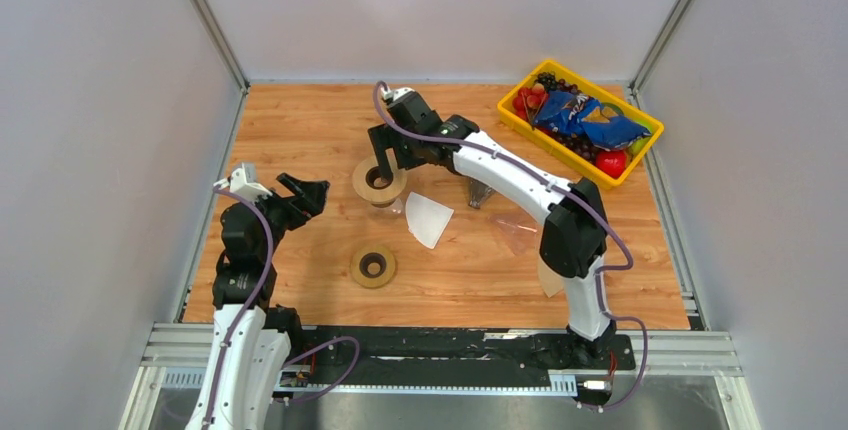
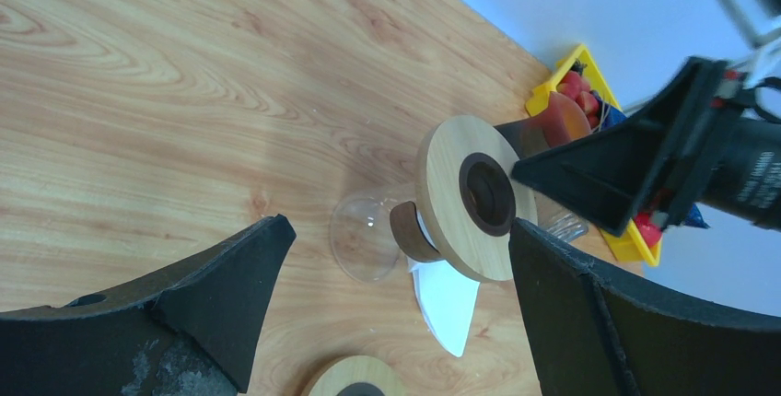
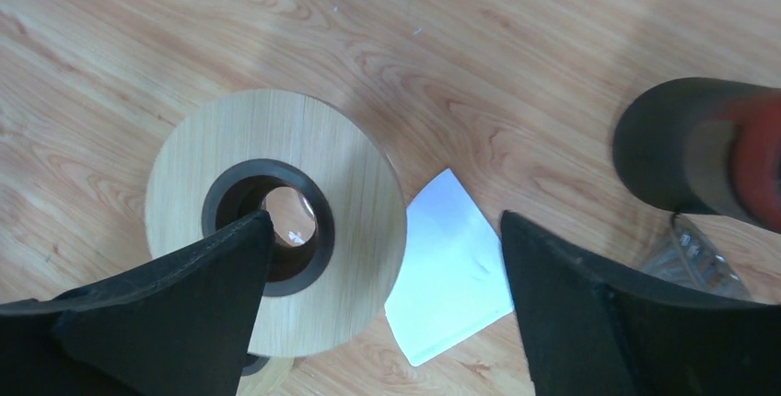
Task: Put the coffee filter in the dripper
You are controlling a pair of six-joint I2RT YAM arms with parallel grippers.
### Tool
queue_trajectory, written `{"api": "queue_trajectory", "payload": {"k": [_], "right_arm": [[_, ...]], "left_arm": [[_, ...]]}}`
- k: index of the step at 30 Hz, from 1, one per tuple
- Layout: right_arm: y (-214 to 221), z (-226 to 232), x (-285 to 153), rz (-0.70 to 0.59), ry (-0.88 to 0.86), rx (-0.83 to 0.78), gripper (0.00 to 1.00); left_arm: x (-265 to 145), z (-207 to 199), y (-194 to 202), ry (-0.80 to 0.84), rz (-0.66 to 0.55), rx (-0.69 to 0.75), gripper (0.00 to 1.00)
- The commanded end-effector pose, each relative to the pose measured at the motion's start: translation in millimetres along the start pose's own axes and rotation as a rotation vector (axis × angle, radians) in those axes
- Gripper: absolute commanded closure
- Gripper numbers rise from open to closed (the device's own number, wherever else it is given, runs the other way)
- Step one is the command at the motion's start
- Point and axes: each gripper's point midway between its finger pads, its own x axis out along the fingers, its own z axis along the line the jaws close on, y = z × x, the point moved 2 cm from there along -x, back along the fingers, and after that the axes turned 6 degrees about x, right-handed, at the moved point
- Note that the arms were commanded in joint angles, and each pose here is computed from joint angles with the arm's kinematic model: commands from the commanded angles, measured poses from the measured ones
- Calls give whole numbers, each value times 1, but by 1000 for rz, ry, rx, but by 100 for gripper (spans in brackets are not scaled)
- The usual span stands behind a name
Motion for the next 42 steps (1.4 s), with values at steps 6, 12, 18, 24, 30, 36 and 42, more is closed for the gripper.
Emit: {"api": "queue_trajectory", "payload": {"k": [6, 12, 18, 24, 30, 36, 42], "right_arm": [[-45, -58, -122, -363, 199, 143, 0], [12, -140, -158, -411, 303, 387, 0], [75, -191, -183, -420, 292, 556, 0], [121, -209, -175, -396, 342, 621, 0], [139, -199, -143, -290, 264, 575, 5], [149, -183, -112, -209, 149, 557, 18], [158, -181, -94, -149, 136, 562, 46]], "left_arm": [[-1, -7, -9, 21, -20, 9, 0], [0, -8, -8, 33, -14, 3, 0], [4, -7, -5, 35, -3, -4, 0], [10, -3, -1, 22, 19, -10, 0], [11, -3, 0, 20, 28, -10, 0], [10, -3, 0, 23, 26, -11, 0], [11, -4, -1, 30, 25, -11, 0]]}}
